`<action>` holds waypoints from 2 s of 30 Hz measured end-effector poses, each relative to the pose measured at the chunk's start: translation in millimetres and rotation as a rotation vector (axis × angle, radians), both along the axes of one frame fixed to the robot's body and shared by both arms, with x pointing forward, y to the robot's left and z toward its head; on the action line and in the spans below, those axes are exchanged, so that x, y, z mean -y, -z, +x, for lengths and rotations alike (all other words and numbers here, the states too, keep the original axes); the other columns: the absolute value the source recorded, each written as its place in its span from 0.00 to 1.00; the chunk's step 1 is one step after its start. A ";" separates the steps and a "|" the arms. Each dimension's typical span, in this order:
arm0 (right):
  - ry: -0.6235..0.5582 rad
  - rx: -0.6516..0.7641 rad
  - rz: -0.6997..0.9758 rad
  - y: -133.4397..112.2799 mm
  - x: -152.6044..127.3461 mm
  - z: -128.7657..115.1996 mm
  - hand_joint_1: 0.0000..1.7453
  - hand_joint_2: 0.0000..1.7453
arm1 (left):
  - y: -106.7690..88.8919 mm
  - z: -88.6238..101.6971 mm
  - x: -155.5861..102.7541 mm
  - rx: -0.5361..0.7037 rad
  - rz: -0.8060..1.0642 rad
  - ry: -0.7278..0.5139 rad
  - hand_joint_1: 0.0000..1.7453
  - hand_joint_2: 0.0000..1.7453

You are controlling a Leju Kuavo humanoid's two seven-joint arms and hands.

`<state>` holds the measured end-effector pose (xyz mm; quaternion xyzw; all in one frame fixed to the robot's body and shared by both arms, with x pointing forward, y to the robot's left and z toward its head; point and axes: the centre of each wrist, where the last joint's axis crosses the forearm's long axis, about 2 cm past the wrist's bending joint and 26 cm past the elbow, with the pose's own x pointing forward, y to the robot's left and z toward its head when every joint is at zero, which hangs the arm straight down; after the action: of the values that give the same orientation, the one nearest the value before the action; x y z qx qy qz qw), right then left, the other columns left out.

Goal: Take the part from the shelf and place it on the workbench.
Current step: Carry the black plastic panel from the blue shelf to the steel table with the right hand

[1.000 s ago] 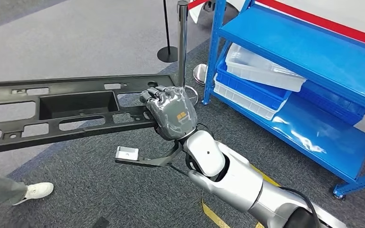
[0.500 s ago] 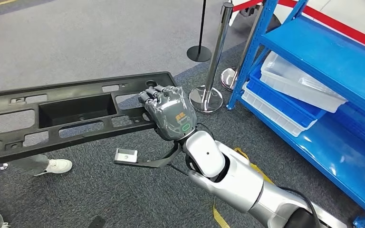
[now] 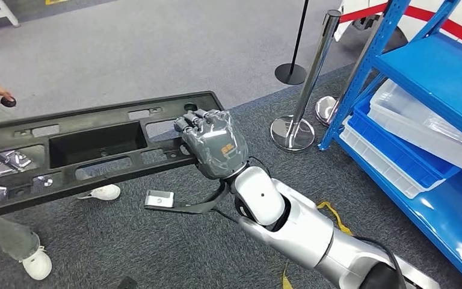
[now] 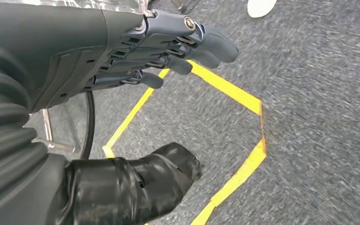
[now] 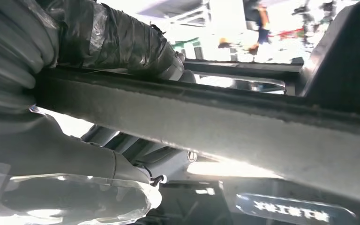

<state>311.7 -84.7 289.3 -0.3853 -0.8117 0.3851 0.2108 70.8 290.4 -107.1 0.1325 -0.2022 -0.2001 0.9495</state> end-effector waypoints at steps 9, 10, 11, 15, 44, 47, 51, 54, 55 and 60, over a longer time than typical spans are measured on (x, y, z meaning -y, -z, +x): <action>-0.003 0.007 -0.003 -1.1 0.0 -0.3 1.00 1.00 | -0.7 4.0 -0.5 0.007 0.002 0.002 0.00 1.00; -0.003 0.008 -0.003 -1.4 0.0 -0.3 1.00 1.00 | -0.6 3.8 -0.6 0.007 0.003 0.002 0.00 1.00; -0.004 0.009 -0.003 -1.6 -0.1 -0.4 1.00 1.00 | -0.6 3.4 -0.7 0.006 0.003 0.002 0.00 1.00; -0.004 0.012 -0.003 -1.9 0.2 -0.7 1.00 1.00 | -0.3 1.8 -0.7 0.002 0.004 0.002 0.00 1.00; -0.002 0.023 -0.006 -2.4 0.5 -1.5 1.00 1.00 | -0.2 1.2 -1.3 0.007 0.009 0.009 0.00 1.00; -0.002 0.022 -0.006 -1.9 0.7 -1.7 1.00 1.00 | -0.6 3.2 -1.2 0.011 0.009 0.009 0.00 1.00; 0.002 0.018 -0.009 0.0 2.0 -1.6 1.00 1.00 | -0.5 2.9 -1.4 0.010 0.010 0.009 0.00 1.00; 0.001 0.020 -0.009 -0.4 2.1 -1.6 1.00 1.00 | -0.7 3.8 -1.4 0.012 0.009 0.009 0.00 1.00; 0.001 0.020 -0.008 -0.6 2.1 -1.7 1.00 1.00 | -0.7 4.1 -1.4 0.012 0.009 0.009 0.00 1.00; 0.001 0.020 -0.008 -0.7 2.1 -1.8 1.00 1.00 | -0.8 4.4 -1.4 0.013 0.009 0.009 0.00 1.00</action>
<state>309.9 -86.8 290.1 -0.3904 -0.8121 0.3843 0.2012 75.2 291.8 -106.3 0.1369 -0.2079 -0.2044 0.9467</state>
